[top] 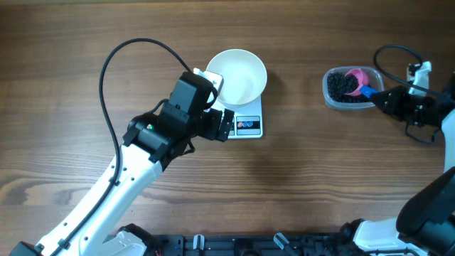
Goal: Scoop item into bowl and weigh 150g on scale
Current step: 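Drag the scoop through the beans with the right gripper to fill it, then lift the filled scoop and carry it left over the white bowl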
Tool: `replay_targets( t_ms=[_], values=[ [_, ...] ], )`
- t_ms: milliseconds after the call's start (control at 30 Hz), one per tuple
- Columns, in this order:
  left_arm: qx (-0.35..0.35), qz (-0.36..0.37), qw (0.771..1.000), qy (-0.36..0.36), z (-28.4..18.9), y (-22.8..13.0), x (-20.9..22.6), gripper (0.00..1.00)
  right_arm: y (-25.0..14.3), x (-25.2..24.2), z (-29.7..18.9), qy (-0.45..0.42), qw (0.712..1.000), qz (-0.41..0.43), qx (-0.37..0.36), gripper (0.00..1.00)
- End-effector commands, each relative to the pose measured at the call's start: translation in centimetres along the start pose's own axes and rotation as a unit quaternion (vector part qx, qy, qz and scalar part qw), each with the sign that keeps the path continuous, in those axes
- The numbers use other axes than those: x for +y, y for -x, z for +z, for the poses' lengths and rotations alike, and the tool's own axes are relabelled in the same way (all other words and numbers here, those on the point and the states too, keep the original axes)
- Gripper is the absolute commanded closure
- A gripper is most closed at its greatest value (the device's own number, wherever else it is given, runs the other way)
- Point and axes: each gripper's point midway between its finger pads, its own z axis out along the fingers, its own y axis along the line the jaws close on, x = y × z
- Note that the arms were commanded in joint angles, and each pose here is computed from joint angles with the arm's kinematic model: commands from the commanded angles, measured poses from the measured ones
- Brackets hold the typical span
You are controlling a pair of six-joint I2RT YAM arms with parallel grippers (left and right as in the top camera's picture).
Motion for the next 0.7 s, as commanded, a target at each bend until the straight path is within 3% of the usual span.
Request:
replay_targets(
  t_ms=[0, 667],
  values=[
    [-0.004, 0.007, 1.0, -0.004, -0.1, 0.5, -0.2, 0.0, 0.0, 0.0, 0.0, 0.026, 0.999, 0.02, -0.005, 0.96],
    [-0.004, 0.007, 1.0, -0.004, -0.1, 0.5, -0.2, 0.0, 2.6, 2.7, -5.3, 0.221, 0.963, 0.129, -0.088, 0.96]
  ],
)
